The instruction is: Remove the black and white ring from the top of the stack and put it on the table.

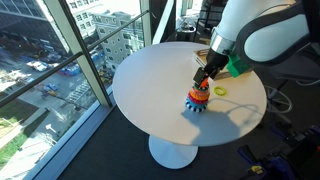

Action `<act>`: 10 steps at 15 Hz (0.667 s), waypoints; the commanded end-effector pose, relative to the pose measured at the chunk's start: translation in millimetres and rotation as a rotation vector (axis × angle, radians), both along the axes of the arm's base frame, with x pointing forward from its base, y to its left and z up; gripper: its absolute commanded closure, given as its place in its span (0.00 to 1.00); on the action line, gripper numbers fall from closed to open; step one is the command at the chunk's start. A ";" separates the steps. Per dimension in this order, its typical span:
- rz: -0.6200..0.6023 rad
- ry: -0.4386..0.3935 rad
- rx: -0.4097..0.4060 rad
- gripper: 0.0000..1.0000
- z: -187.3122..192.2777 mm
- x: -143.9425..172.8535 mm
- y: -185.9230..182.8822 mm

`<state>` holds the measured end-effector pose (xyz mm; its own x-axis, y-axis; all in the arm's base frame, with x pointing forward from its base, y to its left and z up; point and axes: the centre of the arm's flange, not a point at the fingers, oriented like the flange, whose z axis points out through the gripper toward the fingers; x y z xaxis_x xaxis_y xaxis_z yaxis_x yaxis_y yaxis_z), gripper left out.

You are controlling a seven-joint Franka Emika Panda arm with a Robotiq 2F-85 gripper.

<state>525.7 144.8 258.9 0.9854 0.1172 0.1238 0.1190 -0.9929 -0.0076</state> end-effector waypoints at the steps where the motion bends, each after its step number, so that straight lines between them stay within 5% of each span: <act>1: -0.009 0.003 -0.017 0.00 -3.2 12.1 4.3; 8: -0.008 0.013 -0.020 0.00 -8.7 13.9 5.6; 10: -0.007 0.019 -0.019 0.16 -10.3 14.5 6.2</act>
<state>531.9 146.4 247.6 0.9869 0.1173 0.1104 0.1186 -0.9929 -0.0052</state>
